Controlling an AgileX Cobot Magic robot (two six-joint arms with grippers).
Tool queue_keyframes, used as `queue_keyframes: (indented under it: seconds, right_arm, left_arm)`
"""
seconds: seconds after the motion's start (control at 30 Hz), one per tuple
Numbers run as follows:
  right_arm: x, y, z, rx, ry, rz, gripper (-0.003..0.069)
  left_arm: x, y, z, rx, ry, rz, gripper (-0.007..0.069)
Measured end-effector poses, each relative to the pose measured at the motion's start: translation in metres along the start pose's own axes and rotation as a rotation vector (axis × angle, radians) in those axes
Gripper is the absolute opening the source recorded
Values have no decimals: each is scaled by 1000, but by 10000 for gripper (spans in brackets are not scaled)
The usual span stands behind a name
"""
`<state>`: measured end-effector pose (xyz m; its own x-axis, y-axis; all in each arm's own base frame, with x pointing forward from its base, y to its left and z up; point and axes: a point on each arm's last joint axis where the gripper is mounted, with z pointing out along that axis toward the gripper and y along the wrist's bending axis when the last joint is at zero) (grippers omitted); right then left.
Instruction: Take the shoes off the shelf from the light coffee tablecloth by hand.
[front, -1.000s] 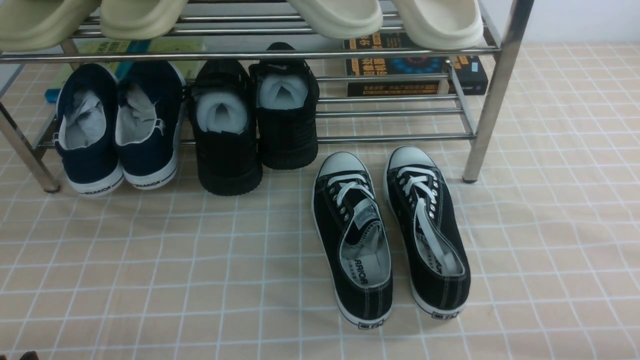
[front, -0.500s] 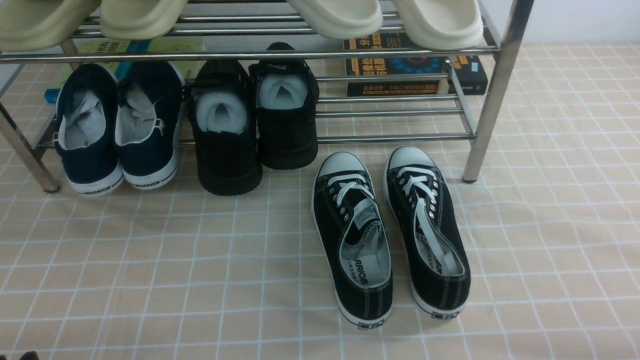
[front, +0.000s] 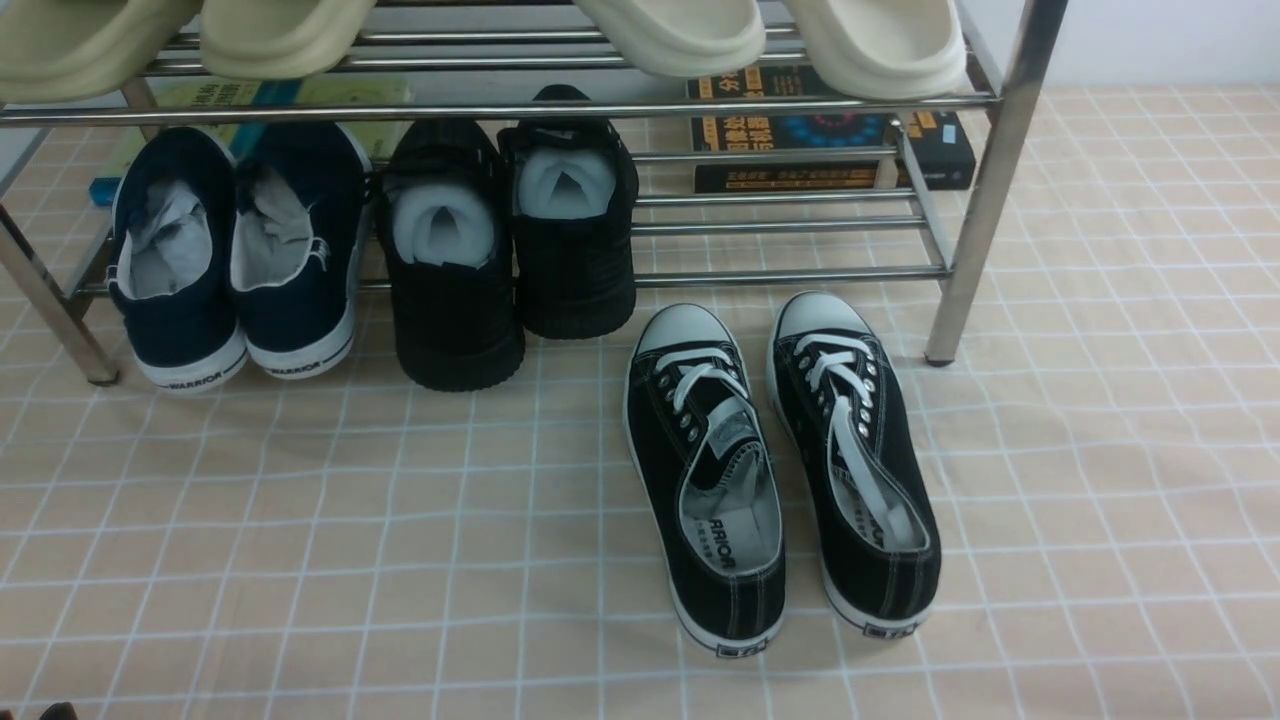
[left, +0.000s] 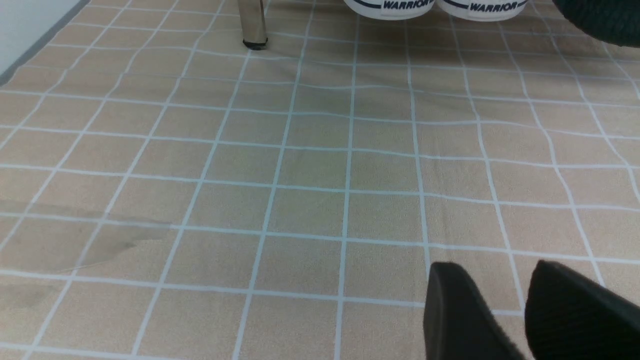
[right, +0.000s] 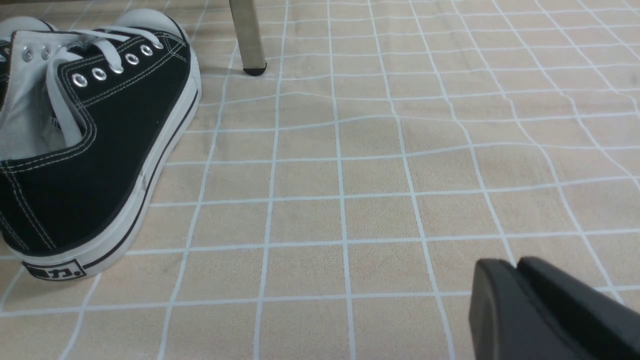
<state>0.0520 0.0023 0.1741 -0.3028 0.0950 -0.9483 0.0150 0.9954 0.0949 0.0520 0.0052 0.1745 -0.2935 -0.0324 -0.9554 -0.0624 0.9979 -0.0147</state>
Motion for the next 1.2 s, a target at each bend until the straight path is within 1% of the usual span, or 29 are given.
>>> queue_keyframes:
  seconds: [1.2]
  right_arm:
    - [0, 0, 0, 0, 0, 0, 106]
  left_arm:
    - [0, 0, 0, 0, 0, 0, 242]
